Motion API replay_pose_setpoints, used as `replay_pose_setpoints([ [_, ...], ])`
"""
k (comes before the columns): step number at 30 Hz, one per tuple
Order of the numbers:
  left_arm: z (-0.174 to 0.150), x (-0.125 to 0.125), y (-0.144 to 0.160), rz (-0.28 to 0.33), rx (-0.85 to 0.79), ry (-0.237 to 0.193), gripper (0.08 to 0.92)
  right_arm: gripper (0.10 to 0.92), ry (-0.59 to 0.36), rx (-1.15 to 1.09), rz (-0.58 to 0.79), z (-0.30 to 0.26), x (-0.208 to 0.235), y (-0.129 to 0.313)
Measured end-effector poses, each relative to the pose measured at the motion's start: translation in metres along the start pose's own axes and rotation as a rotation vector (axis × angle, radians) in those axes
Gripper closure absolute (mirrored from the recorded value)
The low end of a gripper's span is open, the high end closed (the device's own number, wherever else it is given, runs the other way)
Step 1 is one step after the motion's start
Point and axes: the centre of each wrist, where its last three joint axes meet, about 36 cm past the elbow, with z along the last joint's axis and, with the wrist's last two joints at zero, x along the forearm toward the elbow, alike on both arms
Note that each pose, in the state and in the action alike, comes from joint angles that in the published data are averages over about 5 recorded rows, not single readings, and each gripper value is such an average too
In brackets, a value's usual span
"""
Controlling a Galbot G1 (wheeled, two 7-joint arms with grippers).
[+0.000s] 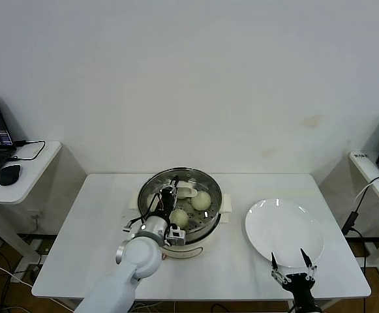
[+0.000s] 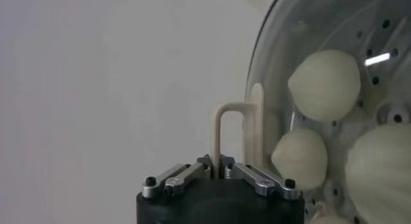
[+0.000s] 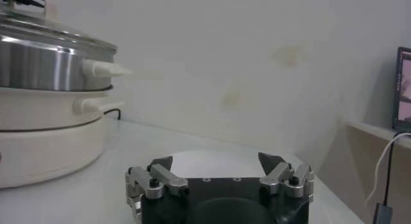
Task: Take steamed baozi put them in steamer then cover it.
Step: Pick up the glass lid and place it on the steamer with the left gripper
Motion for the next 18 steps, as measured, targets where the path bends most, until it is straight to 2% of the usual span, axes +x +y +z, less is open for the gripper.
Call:
replay_pose_setpoints([
  [7, -0.003, 0.000, -0.001, -0.007, 0.010, -0.005, 0.838, 0.200, 0.000, 0.000, -0.001, 0.000, 0.000, 0.000],
  [10, -0.003, 0.002, 0.000, -0.010, 0.016, -0.008, 0.778, 0.200, 0.001, 0.000, -0.002, 0.000, 0.000, 0.000],
  [18, 0.004, 0.015, 0.005, -0.018, 0.041, -0.010, 0.546, 0.200, -0.002, 0.001, -0.003, -0.001, 0.001, 0.000],
])
